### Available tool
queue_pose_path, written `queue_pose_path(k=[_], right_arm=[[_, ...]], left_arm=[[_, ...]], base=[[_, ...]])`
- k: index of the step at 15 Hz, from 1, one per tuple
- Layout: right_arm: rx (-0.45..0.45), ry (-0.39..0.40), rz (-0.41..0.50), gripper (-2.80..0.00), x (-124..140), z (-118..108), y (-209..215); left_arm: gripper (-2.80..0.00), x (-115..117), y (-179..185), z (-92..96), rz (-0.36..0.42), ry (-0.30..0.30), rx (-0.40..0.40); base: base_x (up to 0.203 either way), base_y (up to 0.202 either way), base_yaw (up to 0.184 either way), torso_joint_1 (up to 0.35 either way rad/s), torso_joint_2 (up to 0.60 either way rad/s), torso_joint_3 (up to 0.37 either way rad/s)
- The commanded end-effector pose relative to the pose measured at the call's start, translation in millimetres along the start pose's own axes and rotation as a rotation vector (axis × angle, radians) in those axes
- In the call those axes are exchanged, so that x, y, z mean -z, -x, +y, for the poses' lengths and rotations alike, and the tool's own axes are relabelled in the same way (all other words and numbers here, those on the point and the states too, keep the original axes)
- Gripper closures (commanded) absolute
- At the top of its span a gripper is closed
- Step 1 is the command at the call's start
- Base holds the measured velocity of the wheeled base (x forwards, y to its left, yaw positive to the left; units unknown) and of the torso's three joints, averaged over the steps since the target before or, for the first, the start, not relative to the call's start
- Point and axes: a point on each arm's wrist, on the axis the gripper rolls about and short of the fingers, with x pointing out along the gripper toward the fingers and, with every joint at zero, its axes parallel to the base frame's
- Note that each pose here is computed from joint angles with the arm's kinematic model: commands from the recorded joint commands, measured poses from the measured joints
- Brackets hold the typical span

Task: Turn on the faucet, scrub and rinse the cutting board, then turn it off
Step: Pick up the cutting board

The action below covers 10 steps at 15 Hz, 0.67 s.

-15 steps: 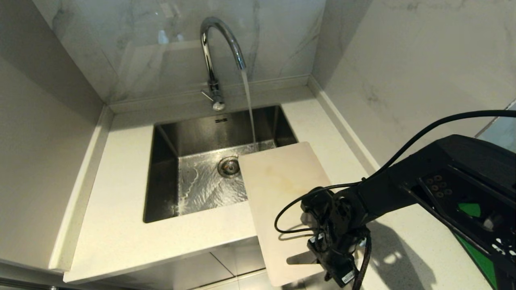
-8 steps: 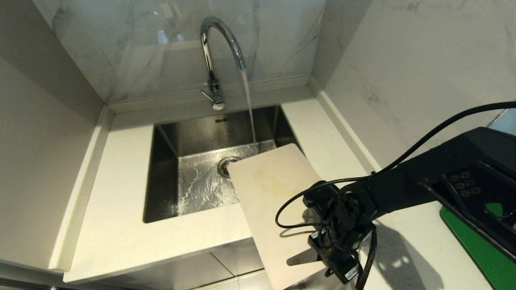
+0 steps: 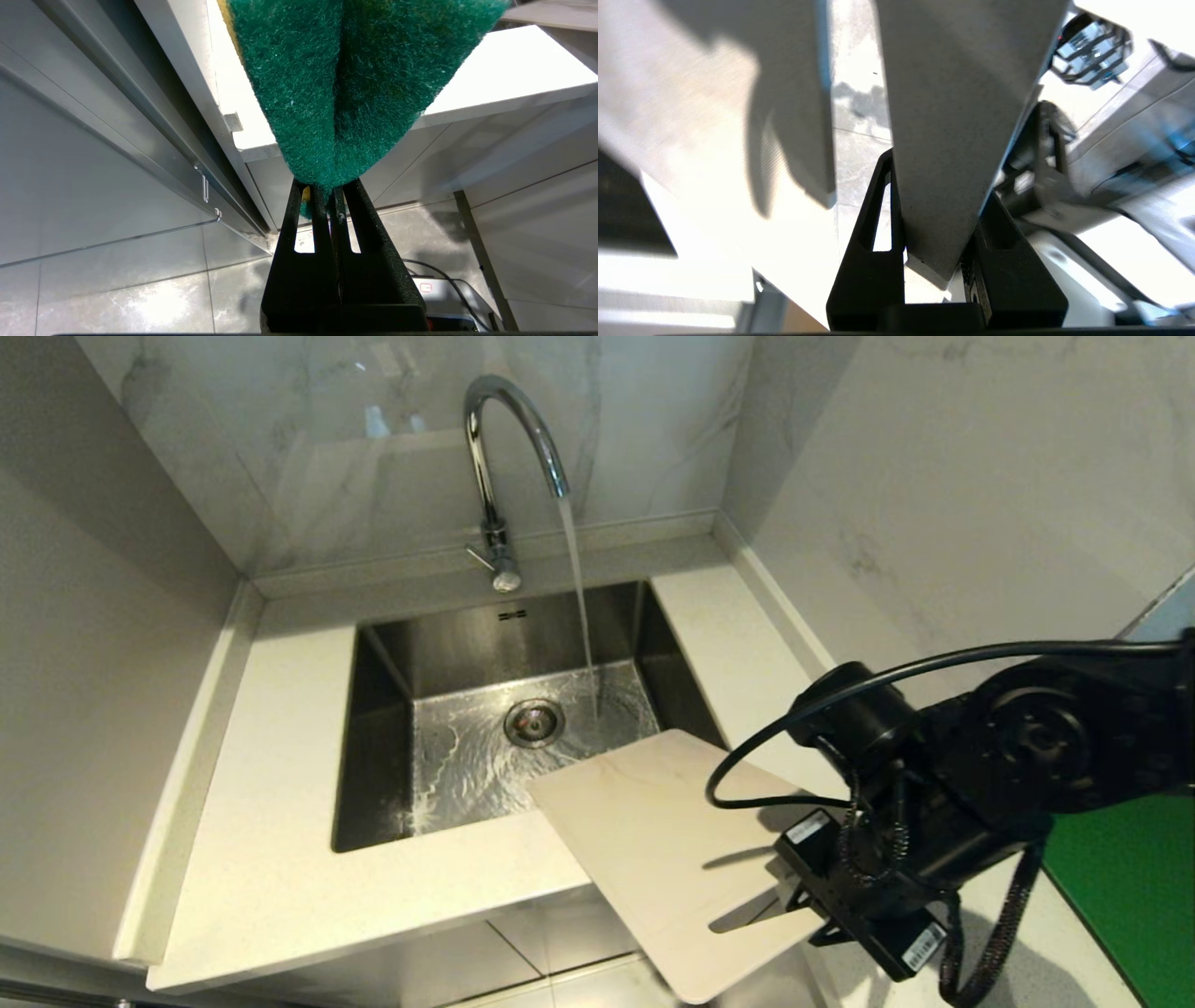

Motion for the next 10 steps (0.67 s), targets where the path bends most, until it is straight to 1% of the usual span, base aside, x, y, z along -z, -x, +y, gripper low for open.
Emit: queue_pose_path(k=[1,3,6,9,10], right_arm=[[-0.102,0.031,-0.021,0.00,6,-26,52],[-0.143,0.114,-0.039,0.00,9,-42,76],[-0.246,0.240,-0.086,0.00,13,-64,108],[-0.331,0.391,-0.142,0.00,16,-78,132],[-0.353,0.465,-0.168,0.00,17,-84,138]], left_arm=[[0.00,0,0,0.0,0.003,0.000,-0.001],[0.00,0,0,0.0,0.002,0.001,-0.001],[0.00,0,0,0.0,0.003,0.000,-0.001],[0.00,0,0,0.0,0.003,0.000,-0.001],[0.00,0,0,0.0,0.003,0.000,-0.001]], base=[[0.000,0.000,0.000,0.000,0.00,0.000],[0.000,0.000,0.000,0.000,0.00,0.000],[0.000,0.000,0.000,0.000,0.00,0.000],[0.000,0.000,0.000,0.000,0.00,0.000],[0.000,0.000,0.000,0.000,0.00,0.000]])
